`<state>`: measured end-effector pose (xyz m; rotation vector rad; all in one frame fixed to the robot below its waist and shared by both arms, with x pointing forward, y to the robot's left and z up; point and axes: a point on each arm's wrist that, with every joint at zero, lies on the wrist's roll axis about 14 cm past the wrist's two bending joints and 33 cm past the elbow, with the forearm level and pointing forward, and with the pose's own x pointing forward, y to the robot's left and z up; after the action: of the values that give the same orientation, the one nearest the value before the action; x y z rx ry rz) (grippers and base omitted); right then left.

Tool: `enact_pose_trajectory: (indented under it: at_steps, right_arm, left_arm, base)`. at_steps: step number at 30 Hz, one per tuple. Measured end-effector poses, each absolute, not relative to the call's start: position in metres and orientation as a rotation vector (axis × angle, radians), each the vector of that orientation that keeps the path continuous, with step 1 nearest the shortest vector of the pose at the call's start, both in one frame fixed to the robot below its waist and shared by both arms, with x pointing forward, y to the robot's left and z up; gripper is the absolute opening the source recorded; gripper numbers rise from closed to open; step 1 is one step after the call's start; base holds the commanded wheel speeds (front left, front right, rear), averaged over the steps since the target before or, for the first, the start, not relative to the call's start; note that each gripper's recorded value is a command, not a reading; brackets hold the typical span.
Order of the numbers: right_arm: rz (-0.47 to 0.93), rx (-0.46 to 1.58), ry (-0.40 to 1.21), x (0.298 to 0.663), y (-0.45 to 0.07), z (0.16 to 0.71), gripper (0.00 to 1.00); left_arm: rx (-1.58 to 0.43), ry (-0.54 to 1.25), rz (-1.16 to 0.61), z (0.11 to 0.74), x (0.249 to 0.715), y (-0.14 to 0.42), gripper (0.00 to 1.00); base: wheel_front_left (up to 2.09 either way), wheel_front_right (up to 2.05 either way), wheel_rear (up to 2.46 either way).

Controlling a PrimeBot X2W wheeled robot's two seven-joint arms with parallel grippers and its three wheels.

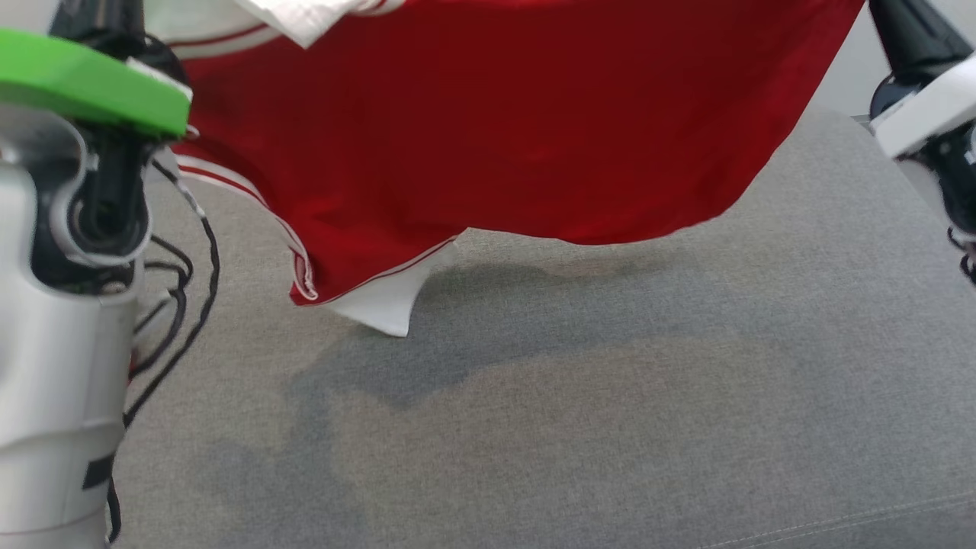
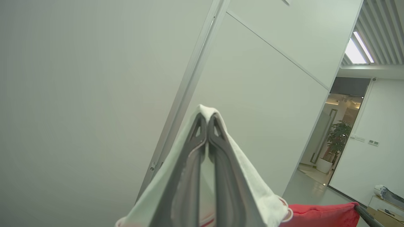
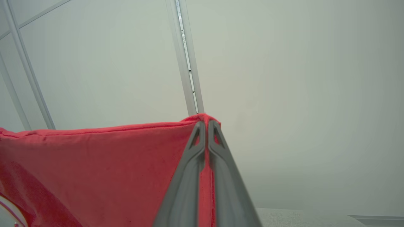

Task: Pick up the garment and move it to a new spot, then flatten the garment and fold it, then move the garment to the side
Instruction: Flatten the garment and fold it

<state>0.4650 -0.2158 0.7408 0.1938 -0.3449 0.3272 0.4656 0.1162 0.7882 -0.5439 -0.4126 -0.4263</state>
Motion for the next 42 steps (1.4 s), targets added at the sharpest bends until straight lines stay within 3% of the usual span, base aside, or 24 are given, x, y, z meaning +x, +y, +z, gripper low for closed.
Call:
enact_pose_trajectory:
  at_steps: [7, 16, 23, 27, 30, 35, 38, 42]
  right_arm:
    - [0.293, 0.107, -0.464, 0.453, -0.238, 0.821, 0.00]
    - [0.287, 0.069, -0.350, 0.479, -0.231, 0.798, 0.00]
    - [0.255, -0.007, -0.329, 0.526, -0.221, 0.788, 0.00]
    - [0.199, -0.084, -0.415, 0.562, -0.226, 0.807, 0.00]
    - [0.151, -0.171, -0.578, 0.582, -0.232, 0.840, 0.00]
    - [0.123, -0.302, -0.720, 0.616, -0.221, 0.864, 0.00]
    - [0.148, -0.349, -0.736, 0.641, -0.204, 0.836, 0.00]
    - [0.178, -0.333, -0.589, 0.685, -0.197, 0.734, 0.00]
  left_arm:
    - [-0.467, -0.517, -0.504, 0.869, 0.454, 0.102, 0.00]
    - [-0.451, -0.333, -0.479, 0.845, 0.494, 0.092, 0.00]
    - [-0.373, -0.244, -0.463, 0.828, 0.546, 0.080, 0.00]
    - [-0.249, -0.355, -0.454, 0.850, 0.577, 0.071, 0.00]
    - [-0.156, -0.532, -0.418, 0.874, 0.598, 0.073, 0.00]
    - [-0.099, -0.778, -0.393, 0.880, 0.634, 0.075, 0.00]
    - [-0.130, -0.763, -0.415, 0.844, 0.665, 0.071, 0.00]
    - [-0.218, -0.676, -0.418, 0.765, 0.703, 0.078, 0.00]
  base:
    - [0.00, 0.00, 0.00]
    - [0.00, 0.00, 0.00]
    - [0.00, 0.00, 0.00]
    - [0.00, 0.00, 0.00]
    - [0.00, 0.00, 0.00]
    - [0.00, 0.00, 0.00]
    - [0.00, 0.00, 0.00]
    - [0.00, 0.00, 0.00]
